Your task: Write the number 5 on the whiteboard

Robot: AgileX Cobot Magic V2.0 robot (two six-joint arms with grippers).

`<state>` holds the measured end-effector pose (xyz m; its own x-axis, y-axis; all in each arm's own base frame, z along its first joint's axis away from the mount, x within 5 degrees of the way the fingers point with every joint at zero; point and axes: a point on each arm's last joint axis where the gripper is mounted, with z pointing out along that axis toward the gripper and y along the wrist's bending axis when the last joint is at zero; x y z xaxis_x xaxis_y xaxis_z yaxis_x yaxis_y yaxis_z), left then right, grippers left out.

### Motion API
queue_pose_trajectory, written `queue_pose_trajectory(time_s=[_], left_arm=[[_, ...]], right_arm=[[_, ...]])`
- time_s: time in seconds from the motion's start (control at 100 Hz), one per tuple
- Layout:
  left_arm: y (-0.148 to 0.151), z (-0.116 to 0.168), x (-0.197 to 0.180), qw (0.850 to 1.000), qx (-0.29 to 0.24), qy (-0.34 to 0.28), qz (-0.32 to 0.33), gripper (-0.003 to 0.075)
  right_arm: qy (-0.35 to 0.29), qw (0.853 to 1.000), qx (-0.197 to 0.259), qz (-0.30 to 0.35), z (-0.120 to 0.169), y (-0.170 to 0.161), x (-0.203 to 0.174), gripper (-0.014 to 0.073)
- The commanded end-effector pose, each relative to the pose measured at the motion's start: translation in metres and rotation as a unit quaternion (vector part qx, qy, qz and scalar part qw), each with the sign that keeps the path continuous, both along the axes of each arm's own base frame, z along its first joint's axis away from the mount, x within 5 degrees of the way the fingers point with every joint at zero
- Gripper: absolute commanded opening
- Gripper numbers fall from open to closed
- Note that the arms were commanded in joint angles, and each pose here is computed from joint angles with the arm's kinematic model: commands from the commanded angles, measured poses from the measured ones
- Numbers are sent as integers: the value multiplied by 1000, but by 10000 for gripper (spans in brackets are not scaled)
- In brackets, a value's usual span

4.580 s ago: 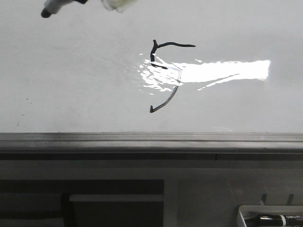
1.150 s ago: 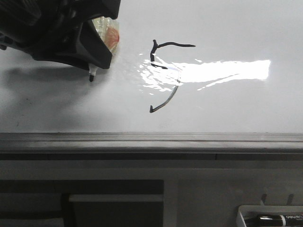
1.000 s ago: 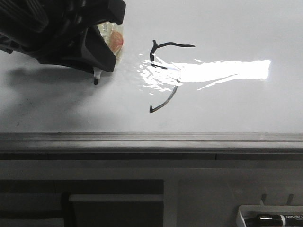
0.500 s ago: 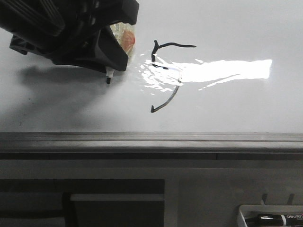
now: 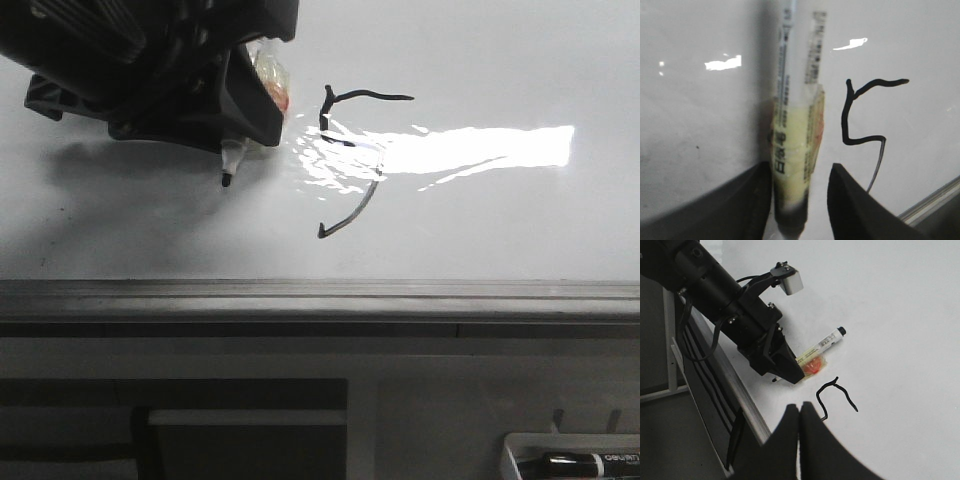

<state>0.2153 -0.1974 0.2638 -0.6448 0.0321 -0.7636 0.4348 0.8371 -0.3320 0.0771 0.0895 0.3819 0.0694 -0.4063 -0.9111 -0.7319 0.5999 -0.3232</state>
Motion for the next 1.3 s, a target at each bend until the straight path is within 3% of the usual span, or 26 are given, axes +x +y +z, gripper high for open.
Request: queue_pose_trajectory(time_s=[0.0, 0.21, 0.41, 0.7, 0.77, 0.88, 0.99, 1.22, 1.29], left_arm=[[0, 6, 4, 1000, -8, -7, 6, 316], [0, 6, 4, 1000, -9, -6, 6, 343], [-1, 17, 5, 1000, -23, -19, 6, 579], [19, 72, -18, 992, -83, -95, 1, 582], [31, 89, -29, 988, -84, -127, -2, 547], [56, 110, -51, 982, -62, -178, -1, 426], [82, 118, -73, 977, -45, -210, 9, 293], [119, 95, -112, 970, -48, -240, 13, -20], [126, 85, -119, 969, -50, -240, 13, -20]], right_arm=[[-31, 999, 27, 7, 13, 0, -1, -58], [-29, 999, 28, 7, 13, 0, -1, -58], [-29, 999, 28, 7, 13, 0, -1, -58], [-33, 999, 28, 4, 14, -4, -2, -57], [-41, 999, 22, -5, 14, -10, -3, -57], [-58, 998, 11, -15, 9, -19, -6, -56], [-46, 997, 42, -41, -6, -33, -10, -56], [-49, 992, 80, -86, -60, -63, -20, -57], [-48, 992, 83, -87, -72, -68, -23, -60]])
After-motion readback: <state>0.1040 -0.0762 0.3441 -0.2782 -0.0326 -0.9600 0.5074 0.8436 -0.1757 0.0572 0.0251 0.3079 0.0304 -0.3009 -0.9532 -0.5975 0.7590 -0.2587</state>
